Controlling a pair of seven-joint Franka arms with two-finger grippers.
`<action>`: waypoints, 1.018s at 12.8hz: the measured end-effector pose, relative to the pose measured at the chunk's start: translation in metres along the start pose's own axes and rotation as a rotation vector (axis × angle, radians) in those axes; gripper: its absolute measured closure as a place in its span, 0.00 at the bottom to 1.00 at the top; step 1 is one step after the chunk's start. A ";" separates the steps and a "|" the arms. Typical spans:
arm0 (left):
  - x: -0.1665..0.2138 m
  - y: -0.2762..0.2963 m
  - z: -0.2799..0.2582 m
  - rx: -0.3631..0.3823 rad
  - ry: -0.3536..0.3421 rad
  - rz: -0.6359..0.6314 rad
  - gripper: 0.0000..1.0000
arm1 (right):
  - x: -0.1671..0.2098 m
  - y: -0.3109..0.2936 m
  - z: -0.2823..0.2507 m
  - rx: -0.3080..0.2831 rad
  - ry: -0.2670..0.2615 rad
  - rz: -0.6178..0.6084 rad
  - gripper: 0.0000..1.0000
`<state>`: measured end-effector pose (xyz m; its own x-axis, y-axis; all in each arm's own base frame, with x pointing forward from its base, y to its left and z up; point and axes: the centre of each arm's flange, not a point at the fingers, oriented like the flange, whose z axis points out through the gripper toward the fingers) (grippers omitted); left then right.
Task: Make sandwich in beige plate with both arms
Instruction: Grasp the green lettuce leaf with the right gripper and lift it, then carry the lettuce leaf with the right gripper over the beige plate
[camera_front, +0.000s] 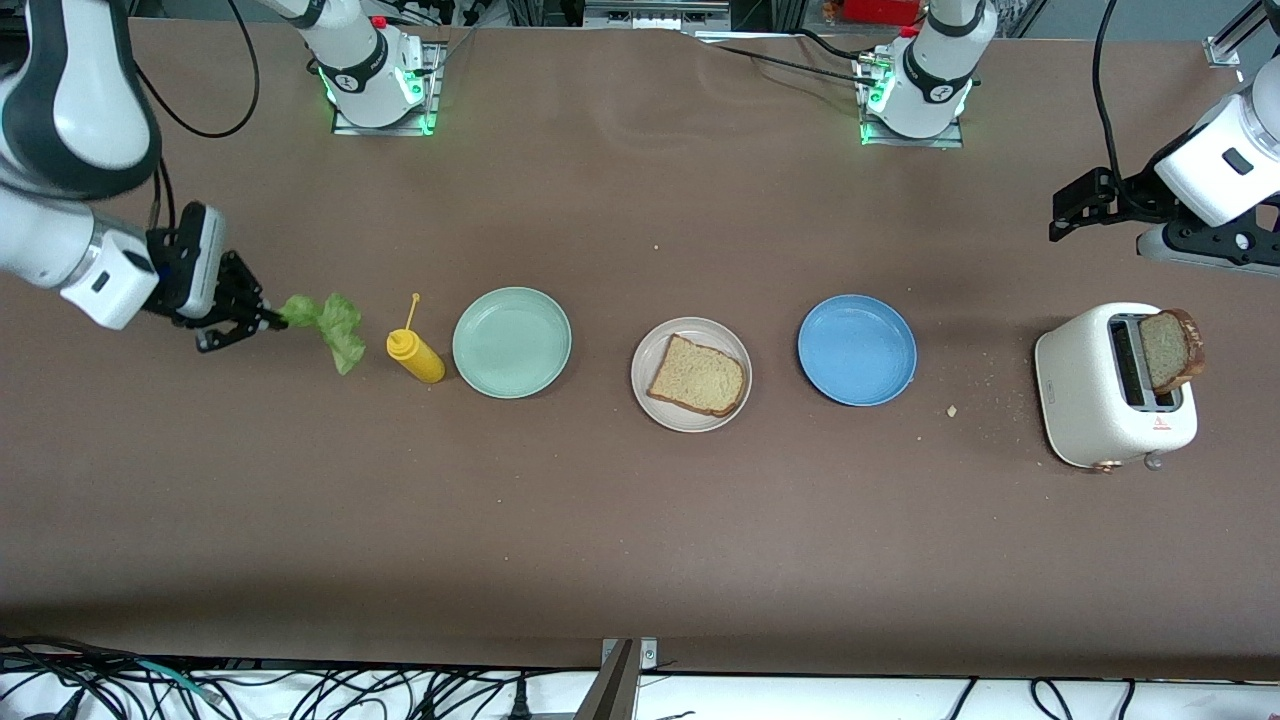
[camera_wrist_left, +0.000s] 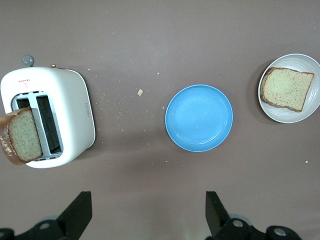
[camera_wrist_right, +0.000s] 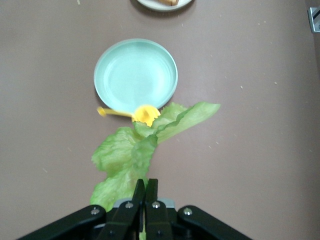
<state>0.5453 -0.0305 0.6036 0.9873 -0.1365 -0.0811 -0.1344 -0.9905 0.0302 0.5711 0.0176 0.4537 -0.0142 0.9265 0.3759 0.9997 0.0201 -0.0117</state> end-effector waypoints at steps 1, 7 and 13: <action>0.000 0.000 0.000 0.000 0.000 0.000 0.00 | 0.019 -0.005 -0.006 -0.002 0.000 0.031 0.97; 0.000 0.000 0.000 0.000 0.000 0.000 0.00 | 0.192 -0.015 0.069 0.036 -0.044 0.312 0.97; 0.000 0.000 0.000 0.000 0.000 -0.001 0.00 | 0.354 0.013 0.192 0.026 0.084 0.738 0.97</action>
<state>0.5454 -0.0301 0.6033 0.9874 -0.1357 -0.0812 -0.1337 -0.9906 0.0302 0.5752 0.4181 0.4089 0.6639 0.6705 0.3313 0.7477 -0.5870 -0.3104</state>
